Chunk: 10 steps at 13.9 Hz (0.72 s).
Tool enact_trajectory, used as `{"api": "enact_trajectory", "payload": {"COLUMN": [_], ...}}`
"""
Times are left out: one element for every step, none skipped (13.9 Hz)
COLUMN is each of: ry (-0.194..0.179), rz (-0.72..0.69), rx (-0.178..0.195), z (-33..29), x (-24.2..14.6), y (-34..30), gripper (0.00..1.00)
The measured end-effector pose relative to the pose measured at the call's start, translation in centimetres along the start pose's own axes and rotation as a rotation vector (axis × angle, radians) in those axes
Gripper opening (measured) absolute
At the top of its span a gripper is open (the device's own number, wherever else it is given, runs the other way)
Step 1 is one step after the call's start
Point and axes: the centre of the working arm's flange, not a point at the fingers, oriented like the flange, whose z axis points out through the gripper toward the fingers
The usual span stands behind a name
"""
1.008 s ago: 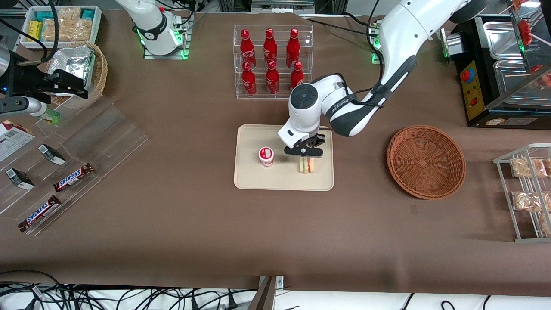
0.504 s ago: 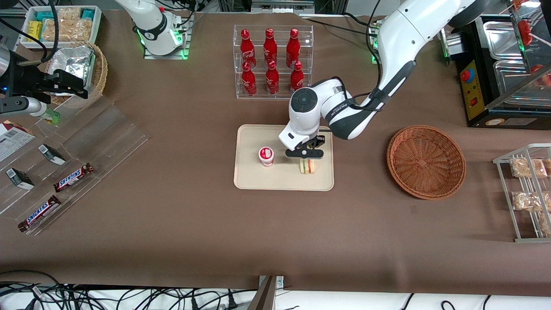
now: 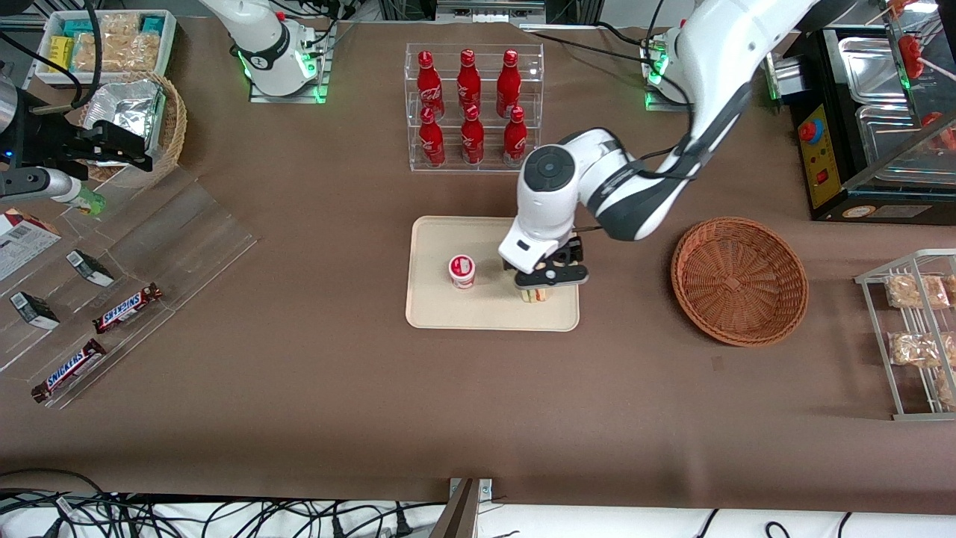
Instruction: Place sandwich from basket to tray
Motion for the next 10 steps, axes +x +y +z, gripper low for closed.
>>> {"api": "enact_trajectory", "payload": {"ry": [0.010,0.014,0.019,0.019,0.016,0.005,-0.015,-0.044,-0.068,-0.084], "rz": [-0.048,-0.093,-0.131,-0.167,-0.200,-0.221,-0.216,-0.195,-0.174,-0.160], "rx": [-0.003,0.004,0.018,0.028,0.034,0.041,0.047,0.042,0.030,0.022], "z": [-3.0,-5.8,-8.4,-10.7,-12.6,-14.2,-15.4,-16.5,-17.7,-18.8], "x": [1.5,2.9,3.9,4.8,5.5,6.1,6.4,6.7,7.0,7.5], "y": [-1.4,-2.9,-4.5,-6.0,-7.3,-8.5,-9.7,-10.8,-12.1,-13.6], "gripper": [1.00,1.00,1.00,1.00,1.00,1.00,1.00,1.00,1.00,1.00]}}
